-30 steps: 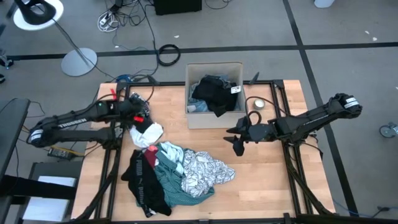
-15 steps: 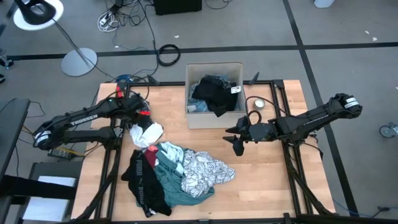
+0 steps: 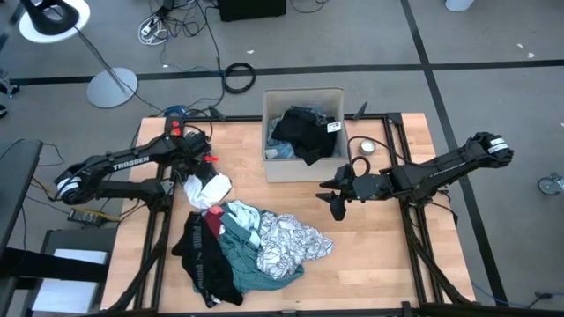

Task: Sort clothes
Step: Put the gray boxer into the bin

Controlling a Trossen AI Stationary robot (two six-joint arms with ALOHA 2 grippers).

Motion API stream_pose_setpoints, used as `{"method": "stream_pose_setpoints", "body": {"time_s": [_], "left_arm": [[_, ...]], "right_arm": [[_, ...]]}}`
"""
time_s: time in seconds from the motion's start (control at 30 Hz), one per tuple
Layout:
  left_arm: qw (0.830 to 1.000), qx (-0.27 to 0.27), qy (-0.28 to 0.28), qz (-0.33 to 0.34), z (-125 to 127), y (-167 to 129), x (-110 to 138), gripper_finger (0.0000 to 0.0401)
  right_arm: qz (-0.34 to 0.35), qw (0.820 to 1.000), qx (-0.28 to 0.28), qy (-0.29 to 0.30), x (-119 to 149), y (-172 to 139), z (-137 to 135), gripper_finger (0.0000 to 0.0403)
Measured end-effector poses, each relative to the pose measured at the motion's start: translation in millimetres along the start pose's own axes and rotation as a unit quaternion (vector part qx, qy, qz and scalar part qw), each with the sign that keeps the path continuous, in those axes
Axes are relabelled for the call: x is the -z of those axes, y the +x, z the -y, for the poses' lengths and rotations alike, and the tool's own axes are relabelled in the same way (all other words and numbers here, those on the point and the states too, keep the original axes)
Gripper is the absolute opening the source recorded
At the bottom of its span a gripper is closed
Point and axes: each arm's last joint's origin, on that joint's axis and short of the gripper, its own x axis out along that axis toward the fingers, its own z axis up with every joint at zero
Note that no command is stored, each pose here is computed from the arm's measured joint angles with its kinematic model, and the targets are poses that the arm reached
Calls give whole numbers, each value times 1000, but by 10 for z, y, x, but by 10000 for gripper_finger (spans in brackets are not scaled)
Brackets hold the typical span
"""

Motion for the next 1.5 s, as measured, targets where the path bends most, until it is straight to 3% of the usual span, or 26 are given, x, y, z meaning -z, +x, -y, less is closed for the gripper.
{"method": "stream_pose_setpoints", "body": {"time_s": [0.27,1.0,1.2,1.5], "left_arm": [[1000,5,1,-3,3,-1,2,64],[996,38,72,47,71,-9,-93,64],[997,15,53,45,47,-6,-78,65],[999,-4,2,-33,-24,118,106,65]], "right_arm": [[0,1000,0,-4,1,0,0,193],[0,1000,0,-9,0,0,0,189],[0,1000,0,-9,0,0,0,189],[0,1000,-1,-9,1,-2,-4,187]]}}
